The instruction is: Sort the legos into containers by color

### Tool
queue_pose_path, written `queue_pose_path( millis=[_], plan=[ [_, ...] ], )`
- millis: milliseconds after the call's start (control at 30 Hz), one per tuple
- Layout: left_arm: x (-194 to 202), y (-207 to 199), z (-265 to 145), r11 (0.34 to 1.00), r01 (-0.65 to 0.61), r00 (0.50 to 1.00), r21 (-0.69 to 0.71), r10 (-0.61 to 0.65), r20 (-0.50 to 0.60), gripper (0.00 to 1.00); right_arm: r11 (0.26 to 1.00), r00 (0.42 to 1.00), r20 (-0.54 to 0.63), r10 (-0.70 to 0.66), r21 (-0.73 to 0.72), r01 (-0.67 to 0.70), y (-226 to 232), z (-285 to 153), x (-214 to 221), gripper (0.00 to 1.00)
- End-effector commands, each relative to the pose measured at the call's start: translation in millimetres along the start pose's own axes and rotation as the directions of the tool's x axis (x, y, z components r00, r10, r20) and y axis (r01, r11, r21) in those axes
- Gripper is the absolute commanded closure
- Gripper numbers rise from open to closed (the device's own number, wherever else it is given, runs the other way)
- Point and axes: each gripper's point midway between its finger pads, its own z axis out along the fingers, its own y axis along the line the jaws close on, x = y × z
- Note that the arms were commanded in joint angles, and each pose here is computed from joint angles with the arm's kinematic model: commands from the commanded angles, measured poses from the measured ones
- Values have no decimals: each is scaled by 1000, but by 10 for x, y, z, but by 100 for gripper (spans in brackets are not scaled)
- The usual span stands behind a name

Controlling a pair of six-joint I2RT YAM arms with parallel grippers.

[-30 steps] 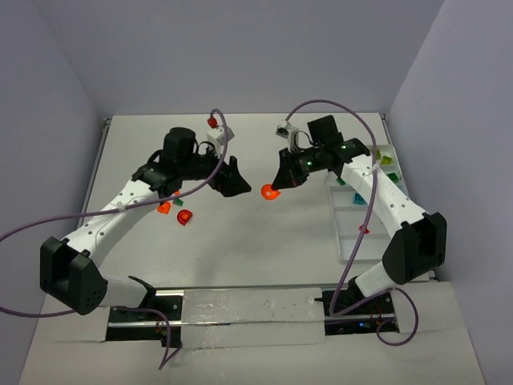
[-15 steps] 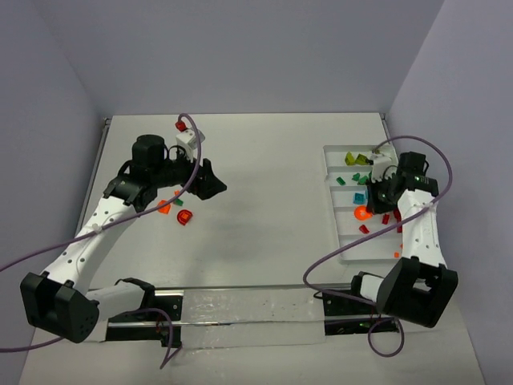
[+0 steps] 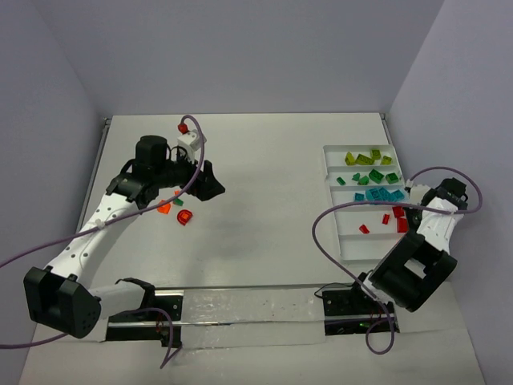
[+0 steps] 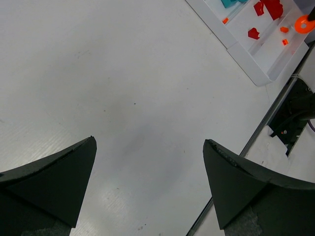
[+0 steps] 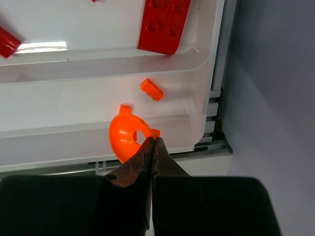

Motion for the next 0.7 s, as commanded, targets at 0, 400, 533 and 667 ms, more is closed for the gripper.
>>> queue_pose_path(
  millis=[0,400,533,667],
  plan=[
    [-48,72,-15,999,-22,1000,-33,21,-7,1,999,999,-30,-29,21,30,-142,152,54,100],
    [102,408,-107,992,39,998,-124,-46,-53,1,999,999,-34,9,-33,-10,-155,386,9,80],
    [200,818,-290,971,47,992,-234,-73,-101,7,999,999,-33,12,-43,-13,-155,382,-56,47],
    [402,1199,-529,937,43,983,-346,-102,-153,14,999,1000,-27,3,-52,-4,-118,296,-101,40]
  ],
)
